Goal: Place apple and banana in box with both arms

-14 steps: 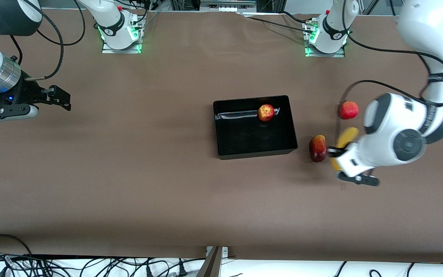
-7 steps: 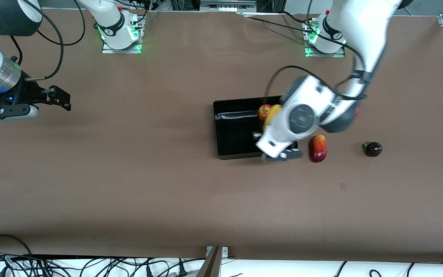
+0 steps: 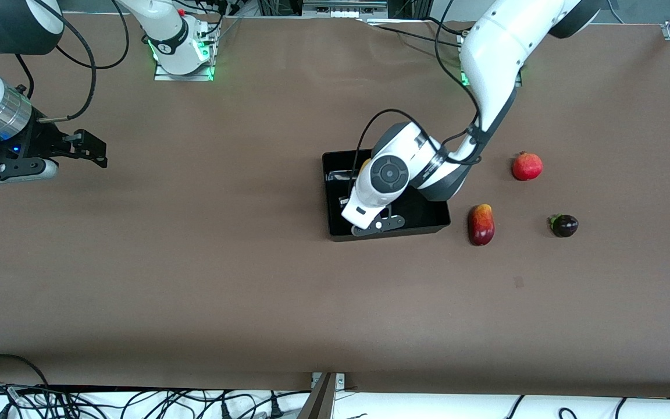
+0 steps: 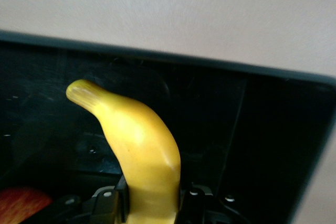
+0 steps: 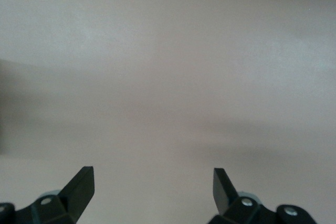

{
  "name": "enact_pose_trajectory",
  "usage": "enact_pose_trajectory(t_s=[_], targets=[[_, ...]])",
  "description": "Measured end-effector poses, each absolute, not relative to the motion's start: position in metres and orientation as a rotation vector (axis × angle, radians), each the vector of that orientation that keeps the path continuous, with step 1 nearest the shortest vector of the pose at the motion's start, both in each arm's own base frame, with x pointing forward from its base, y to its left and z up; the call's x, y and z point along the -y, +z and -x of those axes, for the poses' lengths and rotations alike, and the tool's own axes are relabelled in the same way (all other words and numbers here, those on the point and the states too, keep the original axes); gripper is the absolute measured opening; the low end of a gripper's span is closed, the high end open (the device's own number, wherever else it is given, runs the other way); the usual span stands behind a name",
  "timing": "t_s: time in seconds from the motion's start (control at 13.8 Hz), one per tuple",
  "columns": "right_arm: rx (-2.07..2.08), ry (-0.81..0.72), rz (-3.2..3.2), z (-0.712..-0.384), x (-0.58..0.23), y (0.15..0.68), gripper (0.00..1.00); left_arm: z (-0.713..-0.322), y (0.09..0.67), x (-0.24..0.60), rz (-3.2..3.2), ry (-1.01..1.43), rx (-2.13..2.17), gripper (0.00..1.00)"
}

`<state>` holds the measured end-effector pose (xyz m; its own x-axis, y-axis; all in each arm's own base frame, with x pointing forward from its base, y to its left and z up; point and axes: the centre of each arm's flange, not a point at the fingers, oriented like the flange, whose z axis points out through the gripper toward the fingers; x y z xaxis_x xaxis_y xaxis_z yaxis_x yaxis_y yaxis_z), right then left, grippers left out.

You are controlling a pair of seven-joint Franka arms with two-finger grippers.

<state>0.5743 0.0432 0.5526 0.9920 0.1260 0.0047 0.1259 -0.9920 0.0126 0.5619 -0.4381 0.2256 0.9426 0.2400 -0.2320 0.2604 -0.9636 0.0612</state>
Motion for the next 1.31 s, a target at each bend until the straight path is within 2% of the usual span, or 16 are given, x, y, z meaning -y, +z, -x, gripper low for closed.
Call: enact_pose_trajectory(t_s=[0.29, 0.44, 0.58, 0.8, 1.09, 1.31], targets=[[-0.197, 0.01, -3.123, -0.574, -0.043, 0.553, 1.0, -0.556, 0.203, 0.446, -2.999, -0.343, -0.381, 0.37], [-0.197, 0.013, -3.123, -0.575, -0.043, 0.553, 1.0, -0.561, 0.201, 0.441, -3.0, -0.337, -0.396, 0.52], [-0.197, 0.015, -3.123, -0.575, -0.043, 0.553, 1.0, -0.572, 0.211, 0.434, -2.986, -0.31, -0.42, 0.7], [-0.198, 0.016, -3.123, -0.575, -0.043, 0.553, 1.0, -0.599, 0.267, 0.407, -2.98, -0.268, -0.468, 0.98], [-0.198, 0.03, -3.123, -0.576, -0.044, 0.554, 1.0, -0.627, 0.396, 0.302, -3.064, -0.3, -0.312, 1.0], [-0.2, 0.053, -3.123, -0.578, -0.044, 0.557, 1.0, -0.637, 0.455, 0.205, -3.09, -0.332, -0.147, 1.0]])
